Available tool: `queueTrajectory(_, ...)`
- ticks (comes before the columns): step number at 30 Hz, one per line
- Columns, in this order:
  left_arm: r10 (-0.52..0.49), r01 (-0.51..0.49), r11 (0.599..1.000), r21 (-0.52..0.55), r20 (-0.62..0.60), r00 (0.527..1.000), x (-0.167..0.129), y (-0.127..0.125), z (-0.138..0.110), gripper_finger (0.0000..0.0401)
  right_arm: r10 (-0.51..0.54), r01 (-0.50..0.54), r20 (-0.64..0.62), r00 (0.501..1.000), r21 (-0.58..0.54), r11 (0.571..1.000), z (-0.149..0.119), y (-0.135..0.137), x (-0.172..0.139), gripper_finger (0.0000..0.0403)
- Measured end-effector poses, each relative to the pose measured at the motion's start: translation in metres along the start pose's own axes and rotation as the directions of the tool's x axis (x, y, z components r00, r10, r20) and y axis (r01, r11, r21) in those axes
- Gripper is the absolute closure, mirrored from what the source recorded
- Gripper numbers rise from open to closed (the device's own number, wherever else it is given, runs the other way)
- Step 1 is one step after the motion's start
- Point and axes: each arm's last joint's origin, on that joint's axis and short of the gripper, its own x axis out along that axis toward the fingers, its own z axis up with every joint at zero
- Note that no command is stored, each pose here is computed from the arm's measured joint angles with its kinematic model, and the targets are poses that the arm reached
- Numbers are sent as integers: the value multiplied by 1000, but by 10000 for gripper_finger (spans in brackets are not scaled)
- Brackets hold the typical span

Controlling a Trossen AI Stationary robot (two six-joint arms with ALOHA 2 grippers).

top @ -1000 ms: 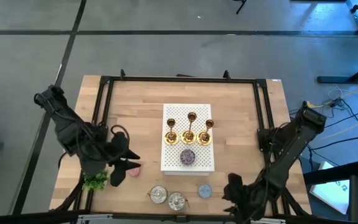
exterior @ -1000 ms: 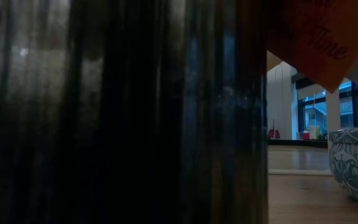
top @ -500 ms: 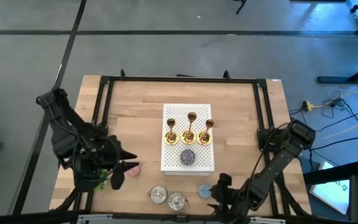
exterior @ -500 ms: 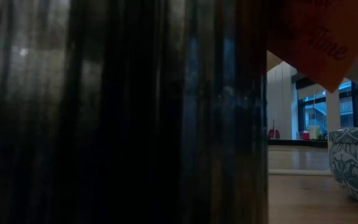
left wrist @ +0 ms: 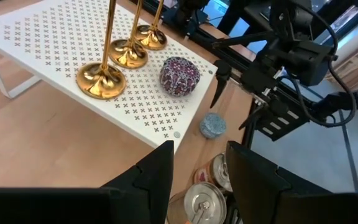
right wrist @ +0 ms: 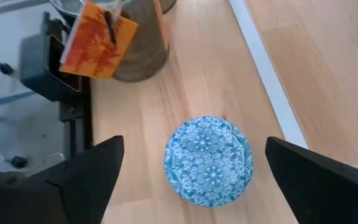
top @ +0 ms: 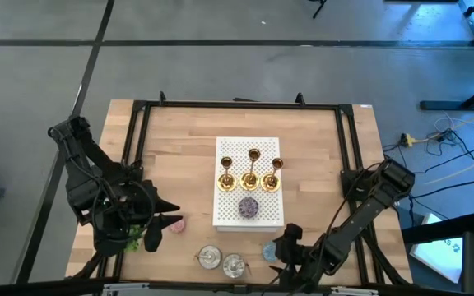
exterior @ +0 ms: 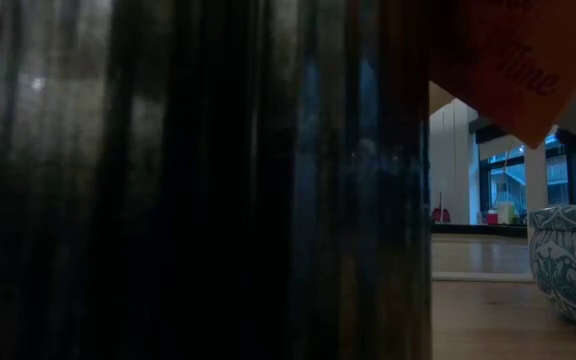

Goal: Pick & Place candle stick holders
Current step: Put the blue patterned scented candle on the shelf aligned with the other red patterned scented candle

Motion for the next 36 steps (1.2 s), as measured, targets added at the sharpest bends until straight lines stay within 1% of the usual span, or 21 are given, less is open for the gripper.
queueTrajectory(10, 2, -2, 1000, -6, 4, 1000, 0, 0, 0, 258, -28, 28, -49, 998, -4, 1000, -14, 1, 19, 8)
queueTrajectory(19, 4, -3, 1000, -6, 10, 1000, 0, 0, 0, 258, -44, 44, -47, 998, 4, 999, -14, -1, 29, 8)
queueTrajectory(22, 4, -4, 1000, -6, 11, 1000, 0, 0, 0, 259, -47, 46, -51, 998, -10, 999, -14, -1, 32, 8)
queueTrajectory(30, 5, -5, 1000, -5, 14, 1000, 0, 0, 0, 288, -60, 60, -55, 997, 0, 998, -16, -4, 46, 8)
queueTrajectory(36, 8, -8, 1000, -1, 14, 1000, 0, 1, 0, 304, -70, 70, -57, 996, 5, 998, -14, -6, 49, 8)
